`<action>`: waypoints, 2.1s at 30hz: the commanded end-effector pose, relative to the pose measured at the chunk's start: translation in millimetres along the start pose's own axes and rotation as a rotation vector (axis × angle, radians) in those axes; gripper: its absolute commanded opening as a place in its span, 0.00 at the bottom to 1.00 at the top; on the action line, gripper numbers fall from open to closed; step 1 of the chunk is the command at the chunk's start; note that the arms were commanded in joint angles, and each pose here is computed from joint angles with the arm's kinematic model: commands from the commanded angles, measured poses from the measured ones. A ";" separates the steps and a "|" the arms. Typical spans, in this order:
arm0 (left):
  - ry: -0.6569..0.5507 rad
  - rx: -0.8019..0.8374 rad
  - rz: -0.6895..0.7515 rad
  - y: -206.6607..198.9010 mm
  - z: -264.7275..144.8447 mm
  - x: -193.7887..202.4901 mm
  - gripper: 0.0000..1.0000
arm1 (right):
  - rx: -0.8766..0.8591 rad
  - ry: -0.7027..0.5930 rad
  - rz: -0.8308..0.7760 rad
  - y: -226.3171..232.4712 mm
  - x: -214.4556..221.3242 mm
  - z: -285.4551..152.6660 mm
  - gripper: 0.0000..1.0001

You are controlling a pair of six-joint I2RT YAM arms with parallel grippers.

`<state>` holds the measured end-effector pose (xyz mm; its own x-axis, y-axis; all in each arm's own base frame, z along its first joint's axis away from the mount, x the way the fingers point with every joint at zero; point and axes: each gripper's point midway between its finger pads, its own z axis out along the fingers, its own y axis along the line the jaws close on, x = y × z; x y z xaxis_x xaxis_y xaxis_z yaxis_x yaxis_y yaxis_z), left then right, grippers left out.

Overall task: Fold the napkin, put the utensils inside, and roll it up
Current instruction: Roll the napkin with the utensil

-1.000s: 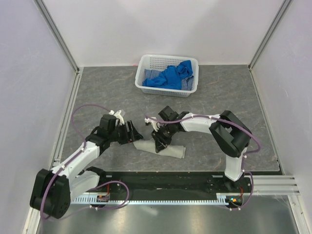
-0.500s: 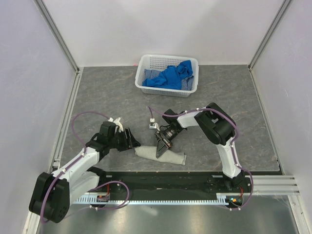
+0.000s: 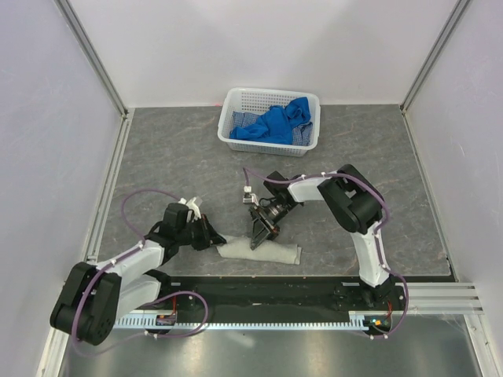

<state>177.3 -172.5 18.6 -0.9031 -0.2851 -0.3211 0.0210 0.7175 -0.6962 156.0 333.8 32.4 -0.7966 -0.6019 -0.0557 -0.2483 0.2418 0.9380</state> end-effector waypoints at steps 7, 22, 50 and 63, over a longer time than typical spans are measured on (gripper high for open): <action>0.097 -0.076 -0.015 6.8 11.5 -4.0 0.04 | 0.736 -0.279 -0.569 16.7 -40.4 -58.0 0.90; 0.158 -0.086 -0.015 3.5 14.9 -8.2 0.06 | 1.243 -0.114 -0.944 -10.6 -18.3 -25.5 0.92; -0.145 -0.078 0.147 -28.2 -32.5 -50.7 0.80 | 0.275 -0.022 -0.225 -14.0 -3.7 -1.6 0.36; -0.186 0.127 0.276 -54.8 -19.6 -47.9 0.63 | 0.036 -0.061 -0.062 -27.9 -14.9 -12.5 0.37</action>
<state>198.7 -171.8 69.9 -0.8148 -0.2486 -0.5238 0.1824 0.7476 -0.6386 177.0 328.2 21.3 -0.8095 -0.5707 -0.1381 -0.3228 0.2361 0.9165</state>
